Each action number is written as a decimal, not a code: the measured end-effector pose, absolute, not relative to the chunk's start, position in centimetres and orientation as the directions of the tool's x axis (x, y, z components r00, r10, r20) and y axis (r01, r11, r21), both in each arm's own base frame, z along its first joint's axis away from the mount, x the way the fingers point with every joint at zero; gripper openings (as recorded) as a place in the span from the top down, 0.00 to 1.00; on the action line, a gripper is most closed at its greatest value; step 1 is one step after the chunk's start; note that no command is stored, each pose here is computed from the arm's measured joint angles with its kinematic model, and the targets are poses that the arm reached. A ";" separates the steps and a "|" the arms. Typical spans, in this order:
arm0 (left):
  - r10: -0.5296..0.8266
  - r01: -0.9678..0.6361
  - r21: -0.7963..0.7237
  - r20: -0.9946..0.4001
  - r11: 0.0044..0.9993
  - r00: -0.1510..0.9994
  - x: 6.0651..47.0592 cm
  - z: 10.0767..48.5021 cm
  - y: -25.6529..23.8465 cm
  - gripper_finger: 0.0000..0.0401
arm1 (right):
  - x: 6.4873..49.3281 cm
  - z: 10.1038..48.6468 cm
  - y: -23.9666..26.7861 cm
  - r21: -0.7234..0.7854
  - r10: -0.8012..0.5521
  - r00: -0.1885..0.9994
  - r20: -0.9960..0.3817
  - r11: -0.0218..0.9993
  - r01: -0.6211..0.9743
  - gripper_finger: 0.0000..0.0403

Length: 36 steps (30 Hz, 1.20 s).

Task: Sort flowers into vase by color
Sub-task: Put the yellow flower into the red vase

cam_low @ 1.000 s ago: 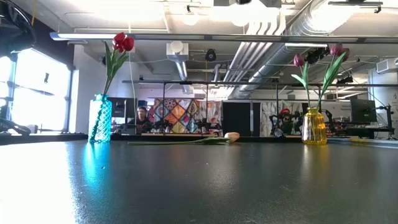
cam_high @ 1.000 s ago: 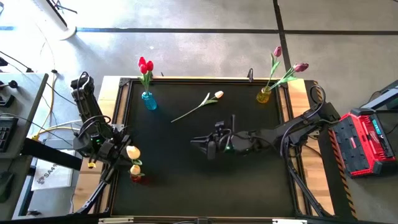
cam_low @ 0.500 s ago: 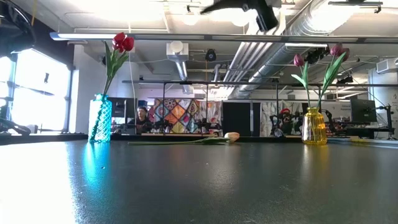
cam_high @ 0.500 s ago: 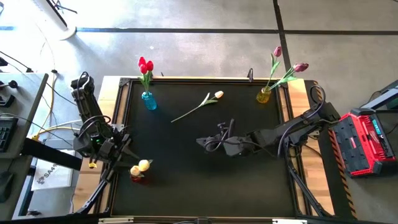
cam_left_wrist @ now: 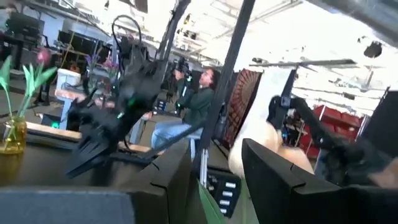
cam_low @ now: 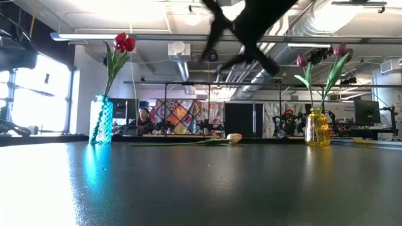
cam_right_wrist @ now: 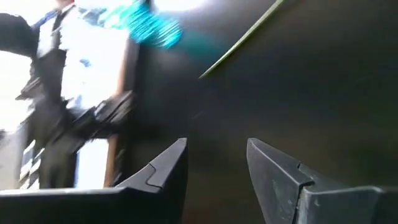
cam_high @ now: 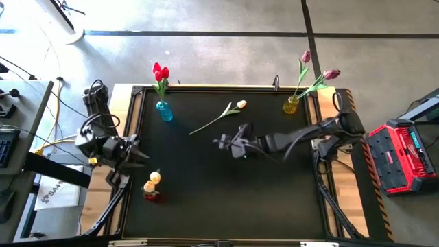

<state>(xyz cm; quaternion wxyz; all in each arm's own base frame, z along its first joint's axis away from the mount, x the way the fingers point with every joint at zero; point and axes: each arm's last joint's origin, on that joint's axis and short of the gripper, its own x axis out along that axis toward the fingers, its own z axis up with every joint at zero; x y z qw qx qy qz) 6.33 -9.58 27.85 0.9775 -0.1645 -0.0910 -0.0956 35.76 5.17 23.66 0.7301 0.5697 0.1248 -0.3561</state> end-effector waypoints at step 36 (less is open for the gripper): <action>0.369 -0.365 -0.164 -0.001 0.917 0.929 5.3 32.8 -5.5 0.67 | 36.8 13.6 -15.9 0.652 -0.406 0.513 -0.756 -0.530 0.542 0.62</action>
